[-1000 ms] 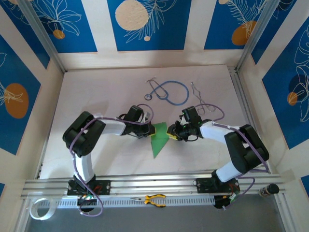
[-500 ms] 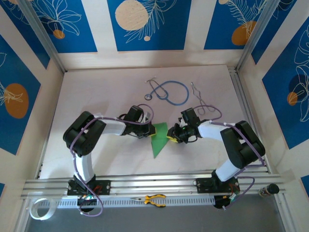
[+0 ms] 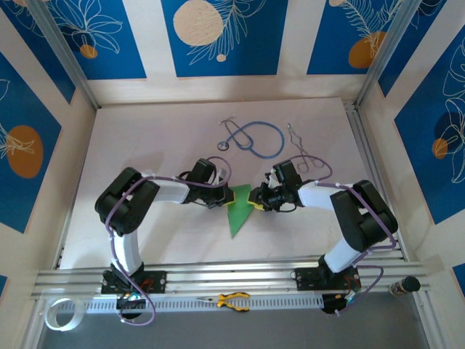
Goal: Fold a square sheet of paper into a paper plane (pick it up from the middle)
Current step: Fold the wing for the fifth time at the center of the table.
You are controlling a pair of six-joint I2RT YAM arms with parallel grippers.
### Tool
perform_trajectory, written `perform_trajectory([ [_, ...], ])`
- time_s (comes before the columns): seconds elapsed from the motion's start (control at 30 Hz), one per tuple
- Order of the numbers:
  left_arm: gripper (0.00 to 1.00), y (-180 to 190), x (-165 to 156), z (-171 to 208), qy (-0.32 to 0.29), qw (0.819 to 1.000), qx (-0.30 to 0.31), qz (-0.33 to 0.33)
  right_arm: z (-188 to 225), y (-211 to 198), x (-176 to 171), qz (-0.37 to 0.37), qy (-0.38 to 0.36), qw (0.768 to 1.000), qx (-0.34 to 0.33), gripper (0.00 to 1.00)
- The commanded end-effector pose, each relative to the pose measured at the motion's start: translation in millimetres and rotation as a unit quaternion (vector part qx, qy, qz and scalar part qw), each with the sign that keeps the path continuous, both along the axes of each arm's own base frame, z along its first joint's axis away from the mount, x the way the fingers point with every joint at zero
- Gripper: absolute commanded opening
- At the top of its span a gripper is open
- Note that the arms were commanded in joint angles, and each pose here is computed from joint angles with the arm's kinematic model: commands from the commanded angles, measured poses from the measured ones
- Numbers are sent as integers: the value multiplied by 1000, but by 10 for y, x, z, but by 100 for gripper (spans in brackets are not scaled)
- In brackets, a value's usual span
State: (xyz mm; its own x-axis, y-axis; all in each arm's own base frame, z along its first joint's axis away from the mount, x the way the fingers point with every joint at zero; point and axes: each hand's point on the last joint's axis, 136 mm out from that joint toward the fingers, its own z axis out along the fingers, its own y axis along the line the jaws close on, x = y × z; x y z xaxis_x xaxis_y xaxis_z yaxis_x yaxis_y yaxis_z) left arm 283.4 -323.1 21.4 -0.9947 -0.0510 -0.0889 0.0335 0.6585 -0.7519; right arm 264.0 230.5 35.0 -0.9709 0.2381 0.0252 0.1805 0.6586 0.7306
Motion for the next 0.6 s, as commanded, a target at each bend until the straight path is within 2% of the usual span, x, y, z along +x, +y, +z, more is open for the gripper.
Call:
perform_trajectory([
  [0.0,2,43,-133,-185,23,1000,17,-12,85,51,-19,30,-21,999,31,28],
  [0.4,2,5,-100,-95,14,1000,7,-13,27,38,10,45,-16,998,47,20],
  [0.5,2,-19,-77,-34,9,1000,0,-14,5,39,12,46,-14,998,47,16],
  [0.57,4,-41,-58,25,2,1000,-9,-15,-15,29,6,42,-11,998,44,9],
])
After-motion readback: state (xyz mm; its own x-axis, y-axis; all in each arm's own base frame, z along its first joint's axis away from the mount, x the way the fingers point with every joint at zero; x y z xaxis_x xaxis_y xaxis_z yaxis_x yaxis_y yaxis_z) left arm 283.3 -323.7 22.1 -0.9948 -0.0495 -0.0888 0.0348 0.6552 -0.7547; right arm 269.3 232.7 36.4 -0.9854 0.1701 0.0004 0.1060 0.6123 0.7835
